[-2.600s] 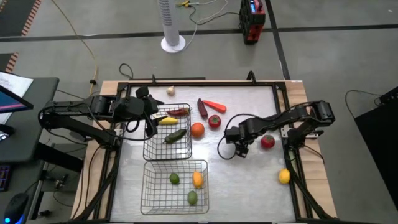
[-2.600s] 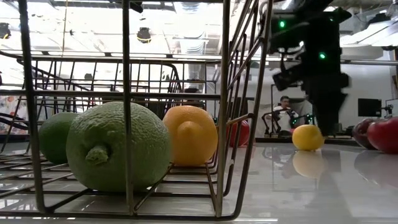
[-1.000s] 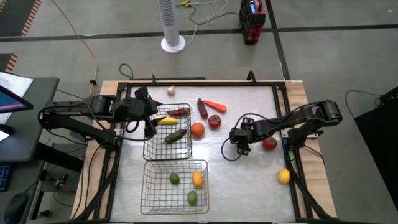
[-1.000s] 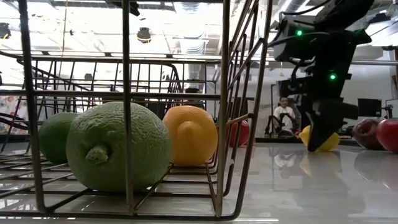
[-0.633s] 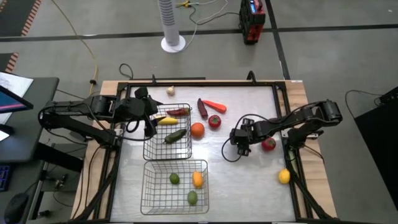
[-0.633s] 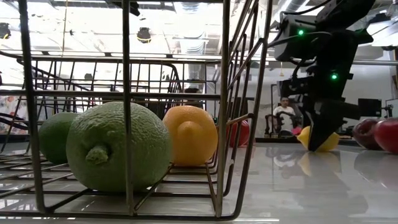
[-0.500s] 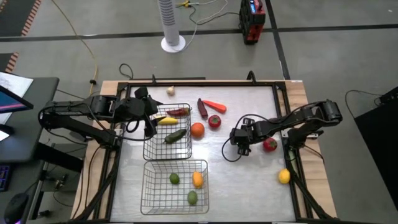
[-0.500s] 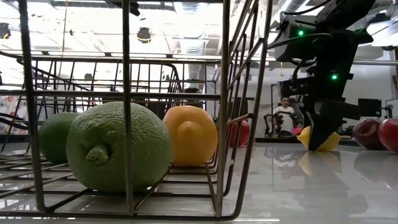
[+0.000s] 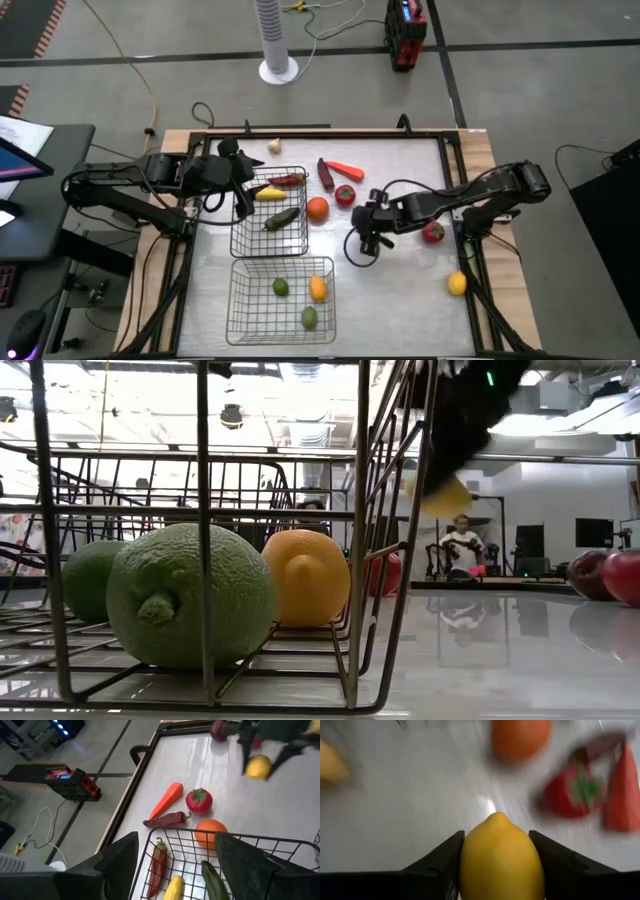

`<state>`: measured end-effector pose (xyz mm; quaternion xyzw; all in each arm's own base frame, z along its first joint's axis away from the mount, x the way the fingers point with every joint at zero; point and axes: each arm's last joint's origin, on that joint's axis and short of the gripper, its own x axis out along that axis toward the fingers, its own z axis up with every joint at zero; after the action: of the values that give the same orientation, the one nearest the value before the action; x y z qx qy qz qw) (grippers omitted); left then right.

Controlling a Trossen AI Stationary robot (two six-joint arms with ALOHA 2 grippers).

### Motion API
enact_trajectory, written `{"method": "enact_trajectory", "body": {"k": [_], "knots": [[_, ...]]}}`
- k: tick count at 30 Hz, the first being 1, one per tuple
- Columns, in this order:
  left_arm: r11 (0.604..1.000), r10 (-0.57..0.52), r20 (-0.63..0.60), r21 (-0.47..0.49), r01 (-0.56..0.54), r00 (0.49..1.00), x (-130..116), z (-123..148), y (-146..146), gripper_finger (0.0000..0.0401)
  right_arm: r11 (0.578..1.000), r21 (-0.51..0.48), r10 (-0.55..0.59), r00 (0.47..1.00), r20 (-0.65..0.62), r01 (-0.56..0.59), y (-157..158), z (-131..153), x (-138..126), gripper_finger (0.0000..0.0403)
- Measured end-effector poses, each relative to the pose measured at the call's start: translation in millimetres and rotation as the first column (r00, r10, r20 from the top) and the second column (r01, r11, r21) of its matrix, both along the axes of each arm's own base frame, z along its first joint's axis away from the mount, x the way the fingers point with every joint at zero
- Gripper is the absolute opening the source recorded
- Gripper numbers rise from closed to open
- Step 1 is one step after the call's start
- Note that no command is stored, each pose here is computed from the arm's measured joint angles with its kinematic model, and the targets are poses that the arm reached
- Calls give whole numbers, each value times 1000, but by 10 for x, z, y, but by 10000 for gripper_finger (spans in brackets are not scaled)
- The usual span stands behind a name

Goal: Sort produce into baskets
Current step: Put the top yellow lemon into the gold wire basket

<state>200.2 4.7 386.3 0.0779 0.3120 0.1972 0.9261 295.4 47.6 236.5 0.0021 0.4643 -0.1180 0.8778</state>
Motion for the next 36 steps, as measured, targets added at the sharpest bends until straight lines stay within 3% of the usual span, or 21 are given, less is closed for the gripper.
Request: {"method": "enact_trajectory", "body": {"k": [6, 15, 19, 23, 30, 36], "knots": [[1000, -4, 18, 5, 4, 1000, 12, 16, 0, 249, 989, 83, 91, 956, 280, -119, 308, 393, 193, 234], [1000, -9, 92, 14, 8, 996, 54, 78, -1, 249, 950, 123, 173, 810, 561, -289, 641, 582, 357, 234], [999, -7, 125, 38, 3, 992, 72, 113, 4, 249, 930, 113, 211, 761, 614, -349, 778, 529, 466, 234], [999, -7, 138, 40, 2, 990, 79, 124, 4, 249, 916, 112, 242, 753, 613, -385, 905, 425, 615, 234], [999, -7, 133, 40, 2, 991, 77, 120, 4, 249, 891, 124, 293, 761, 579, -437, 1066, 287, 890, 235], [999, -8, 127, 40, 2, 992, 75, 116, 4, 249, 895, 128, 318, 812, 489, -427, 1066, 203, 948, 254]]}}
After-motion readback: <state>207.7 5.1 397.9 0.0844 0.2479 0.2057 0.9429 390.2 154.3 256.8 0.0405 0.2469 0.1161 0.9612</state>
